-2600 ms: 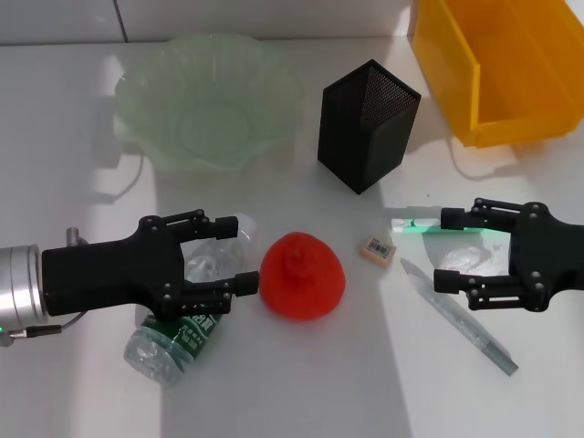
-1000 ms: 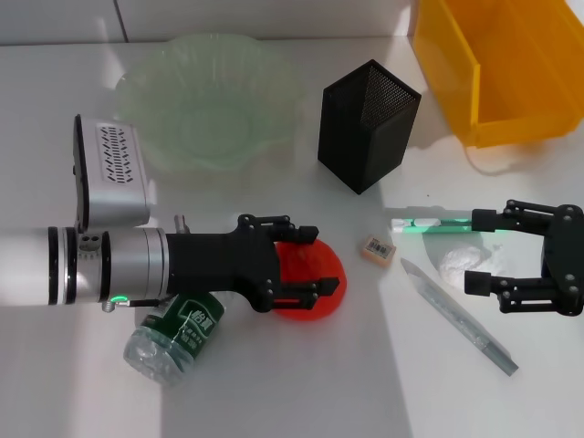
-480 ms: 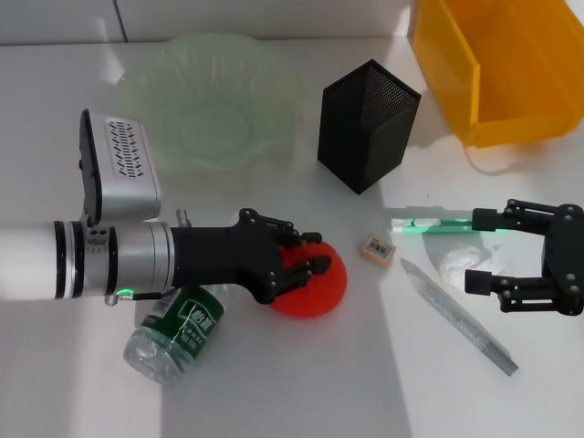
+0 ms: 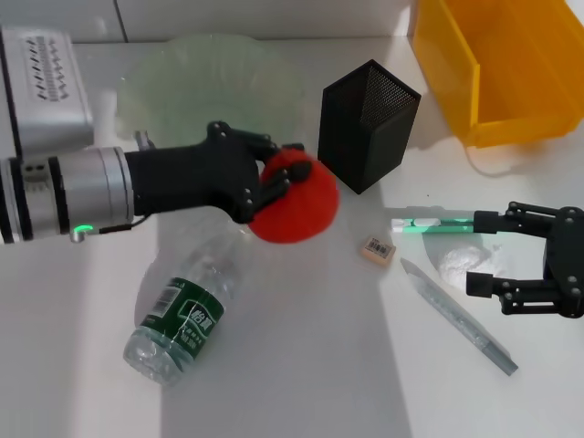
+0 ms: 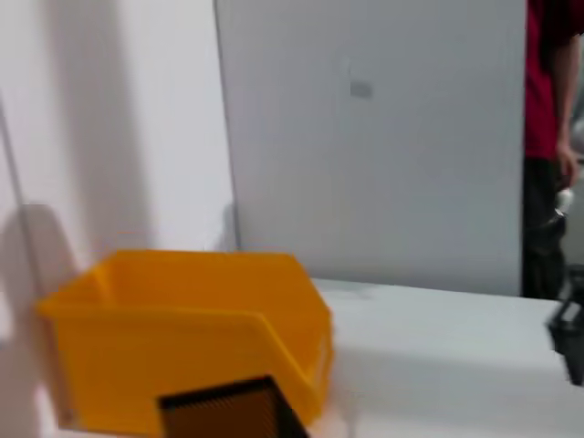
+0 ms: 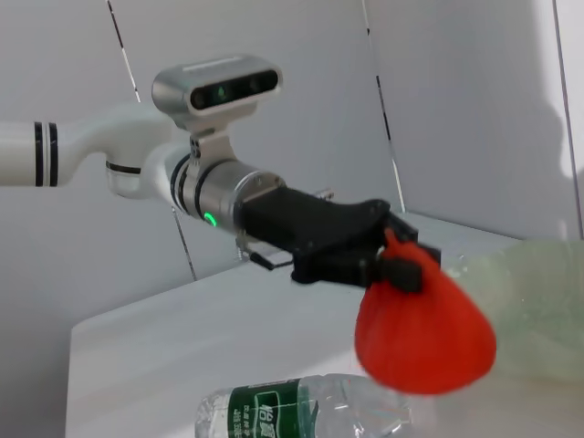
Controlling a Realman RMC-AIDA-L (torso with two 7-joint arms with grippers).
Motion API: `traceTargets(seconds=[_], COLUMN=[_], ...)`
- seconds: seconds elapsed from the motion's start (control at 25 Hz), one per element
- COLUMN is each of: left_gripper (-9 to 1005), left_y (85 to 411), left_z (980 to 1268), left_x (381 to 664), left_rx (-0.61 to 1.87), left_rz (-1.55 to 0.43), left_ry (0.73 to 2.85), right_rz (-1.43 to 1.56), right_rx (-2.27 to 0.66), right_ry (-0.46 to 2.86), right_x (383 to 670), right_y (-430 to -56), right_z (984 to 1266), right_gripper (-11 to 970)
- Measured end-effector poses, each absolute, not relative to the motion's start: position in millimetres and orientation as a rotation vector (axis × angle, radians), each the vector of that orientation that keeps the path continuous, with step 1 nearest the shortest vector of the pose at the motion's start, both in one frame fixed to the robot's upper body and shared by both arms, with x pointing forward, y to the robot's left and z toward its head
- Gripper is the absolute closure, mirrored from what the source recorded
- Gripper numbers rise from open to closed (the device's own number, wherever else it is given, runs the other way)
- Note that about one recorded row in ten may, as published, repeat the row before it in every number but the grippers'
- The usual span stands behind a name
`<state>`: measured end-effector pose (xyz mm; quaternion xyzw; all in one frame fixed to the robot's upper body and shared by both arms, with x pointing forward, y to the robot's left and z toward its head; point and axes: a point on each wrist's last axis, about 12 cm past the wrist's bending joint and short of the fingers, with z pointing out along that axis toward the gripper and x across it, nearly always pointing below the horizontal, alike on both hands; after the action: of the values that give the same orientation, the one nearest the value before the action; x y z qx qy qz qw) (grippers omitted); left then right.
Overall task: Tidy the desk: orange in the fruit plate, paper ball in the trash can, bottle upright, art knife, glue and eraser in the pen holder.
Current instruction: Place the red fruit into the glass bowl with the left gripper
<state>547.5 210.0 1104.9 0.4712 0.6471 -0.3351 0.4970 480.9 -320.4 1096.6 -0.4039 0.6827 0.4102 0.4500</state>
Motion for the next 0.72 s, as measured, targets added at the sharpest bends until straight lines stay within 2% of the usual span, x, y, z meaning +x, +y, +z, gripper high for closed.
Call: traceTargets(seconds=[0.12, 0.16, 0.28, 0.32, 0.48, 0.72], left_gripper=[799, 806, 828, 835, 832, 828], left_y=[223, 231, 236, 238, 240, 235], left_z=[1118, 1125, 1128, 1126, 1118, 1109], left_x=[560, 572, 585, 598, 616, 628], left_rx=[1.042, 0.955, 0.884, 0.82, 0.763, 0.698], left_rz=[-0.74, -0.694, -0.655, -0.603, -0.51, -0.437], left_ry=[1.549, 1.547, 1.558, 1.588, 1.636, 1.676], right_rz=[1.018, 1.022, 1.024, 1.025, 1.025, 1.035], right_rx=[-1.001, -1.002, -1.002, -1.003, -1.005, -0.992], right_ry=[1.688, 1.689, 1.69, 1.69, 1.687, 1.691], right_x=[481, 482, 483, 483, 484, 485], right_y=[-320, -319, -318, -318, -318, -317], right_z=[1097, 1097, 1098, 1098, 1098, 1099], right_gripper=[125, 125, 125, 125, 125, 125])
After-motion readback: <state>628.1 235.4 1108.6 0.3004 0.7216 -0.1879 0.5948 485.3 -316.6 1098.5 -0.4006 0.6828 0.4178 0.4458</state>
